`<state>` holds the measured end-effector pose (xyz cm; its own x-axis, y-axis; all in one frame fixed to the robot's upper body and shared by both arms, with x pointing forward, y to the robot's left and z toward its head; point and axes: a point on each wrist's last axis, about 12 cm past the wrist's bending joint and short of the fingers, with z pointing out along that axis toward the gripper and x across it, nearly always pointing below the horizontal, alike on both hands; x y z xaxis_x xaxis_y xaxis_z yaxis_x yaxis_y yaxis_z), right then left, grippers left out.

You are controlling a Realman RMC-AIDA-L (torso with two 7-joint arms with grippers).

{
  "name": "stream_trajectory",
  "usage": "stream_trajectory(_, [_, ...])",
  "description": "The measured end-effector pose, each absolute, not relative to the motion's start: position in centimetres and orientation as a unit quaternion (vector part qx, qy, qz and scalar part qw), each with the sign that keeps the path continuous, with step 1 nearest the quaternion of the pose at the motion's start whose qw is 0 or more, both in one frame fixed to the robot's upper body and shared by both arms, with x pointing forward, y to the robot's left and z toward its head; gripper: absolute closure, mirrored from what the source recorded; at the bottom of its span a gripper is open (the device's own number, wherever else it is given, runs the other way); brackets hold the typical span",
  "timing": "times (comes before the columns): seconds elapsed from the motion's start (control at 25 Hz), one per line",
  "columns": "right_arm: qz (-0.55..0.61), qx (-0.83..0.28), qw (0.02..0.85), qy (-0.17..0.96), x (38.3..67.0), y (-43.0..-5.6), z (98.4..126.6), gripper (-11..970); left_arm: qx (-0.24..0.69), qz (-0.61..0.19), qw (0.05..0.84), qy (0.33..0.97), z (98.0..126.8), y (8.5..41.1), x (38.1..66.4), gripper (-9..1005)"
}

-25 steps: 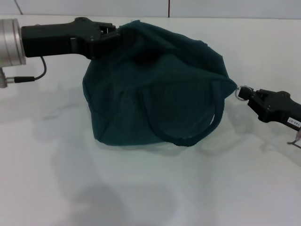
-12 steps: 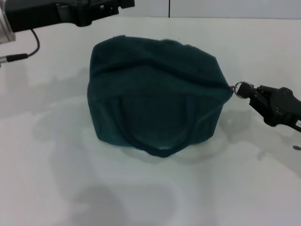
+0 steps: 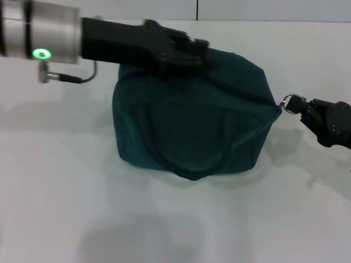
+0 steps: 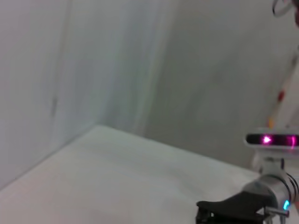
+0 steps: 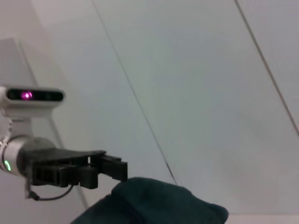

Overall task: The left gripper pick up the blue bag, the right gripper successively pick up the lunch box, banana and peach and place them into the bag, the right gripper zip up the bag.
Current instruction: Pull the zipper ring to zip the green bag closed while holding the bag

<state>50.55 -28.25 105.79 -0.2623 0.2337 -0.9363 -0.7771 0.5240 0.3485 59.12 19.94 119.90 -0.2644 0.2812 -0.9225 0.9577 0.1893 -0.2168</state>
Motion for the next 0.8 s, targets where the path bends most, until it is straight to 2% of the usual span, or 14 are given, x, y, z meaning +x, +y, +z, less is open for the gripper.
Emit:
stream_trajectory(0.28, [0.437, -0.2, 0.567, 0.669, 50.3, -28.3, 105.3, 899, 0.516, -0.406, 0.383, 0.65, 120.4, 16.6, 59.9, 586])
stream_trajectory(0.64, [0.438, -0.198, 0.564, 0.672, 50.0, -28.2, 105.0, 897, 0.543, -0.361, 0.428, 0.626, 121.5, 15.0, 60.5, 584])
stream_trajectory(0.8, [0.439, -0.196, 0.562, 0.674, 49.9, -28.2, 104.9, 896, 0.565, -0.305, 0.414, 0.645, 120.8, 13.9, 61.1, 514])
